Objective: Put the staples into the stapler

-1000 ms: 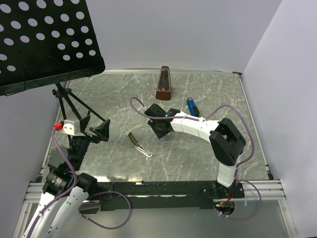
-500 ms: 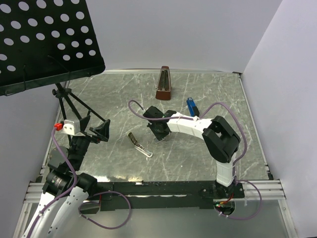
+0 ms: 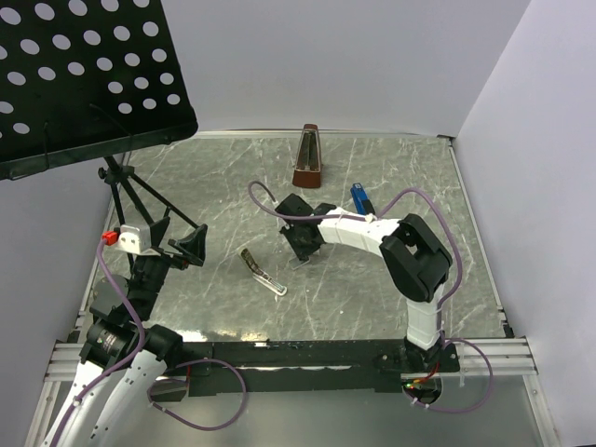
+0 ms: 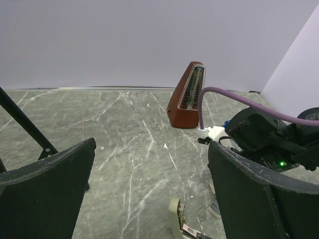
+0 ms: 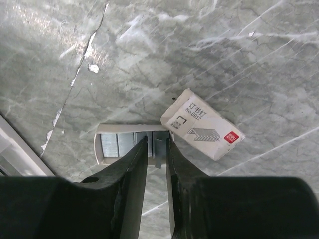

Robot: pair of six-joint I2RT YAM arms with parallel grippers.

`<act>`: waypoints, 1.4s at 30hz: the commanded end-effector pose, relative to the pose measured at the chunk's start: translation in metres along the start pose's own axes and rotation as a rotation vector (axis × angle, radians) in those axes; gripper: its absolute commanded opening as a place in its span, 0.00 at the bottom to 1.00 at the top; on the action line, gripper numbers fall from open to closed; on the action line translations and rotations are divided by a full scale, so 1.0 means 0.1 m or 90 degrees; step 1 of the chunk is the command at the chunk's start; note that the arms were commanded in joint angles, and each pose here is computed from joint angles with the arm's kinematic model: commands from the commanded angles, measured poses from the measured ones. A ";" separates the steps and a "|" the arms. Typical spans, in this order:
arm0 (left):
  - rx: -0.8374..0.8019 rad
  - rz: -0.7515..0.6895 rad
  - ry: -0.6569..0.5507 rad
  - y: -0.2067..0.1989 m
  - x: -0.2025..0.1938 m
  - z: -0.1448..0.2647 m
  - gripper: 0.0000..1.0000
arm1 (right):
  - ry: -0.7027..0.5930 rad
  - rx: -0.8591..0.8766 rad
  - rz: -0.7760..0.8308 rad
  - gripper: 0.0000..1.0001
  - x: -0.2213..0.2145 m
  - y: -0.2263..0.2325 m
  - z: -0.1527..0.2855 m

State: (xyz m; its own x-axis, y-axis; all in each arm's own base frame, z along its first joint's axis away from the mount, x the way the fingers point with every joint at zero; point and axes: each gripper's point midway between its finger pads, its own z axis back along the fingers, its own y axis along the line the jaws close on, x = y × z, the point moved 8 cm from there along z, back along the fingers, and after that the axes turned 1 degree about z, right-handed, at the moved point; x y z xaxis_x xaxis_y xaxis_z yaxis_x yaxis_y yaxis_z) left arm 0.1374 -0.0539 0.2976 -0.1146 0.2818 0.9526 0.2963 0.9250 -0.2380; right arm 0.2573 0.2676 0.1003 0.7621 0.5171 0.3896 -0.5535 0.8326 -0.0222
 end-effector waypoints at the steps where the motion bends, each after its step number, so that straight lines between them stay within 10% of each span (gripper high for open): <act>1: -0.011 -0.004 -0.008 -0.01 0.01 -0.01 1.00 | 0.012 0.039 -0.024 0.29 -0.06 0.02 -0.09; 15: -0.012 -0.003 -0.009 -0.01 0.01 -0.01 1.00 | -0.014 0.031 -0.041 0.16 -0.06 -0.09 0.08; 30: -0.047 0.007 0.001 -0.08 -0.02 -0.05 0.99 | -0.270 0.177 -0.128 0.15 -0.01 -0.03 0.83; 42: -0.380 -0.068 0.056 -0.55 -0.14 -0.13 0.99 | -0.424 0.389 -0.173 0.15 -0.09 0.15 1.28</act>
State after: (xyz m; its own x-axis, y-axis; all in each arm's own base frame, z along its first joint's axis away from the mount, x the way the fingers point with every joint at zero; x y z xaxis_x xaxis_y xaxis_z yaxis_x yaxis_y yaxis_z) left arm 0.1456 -0.0923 0.2877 -0.0151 0.2075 0.9781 0.5796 0.7990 -0.1606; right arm 0.2055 0.2436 0.1792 0.7013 0.0681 0.7096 -0.5377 0.7042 0.4637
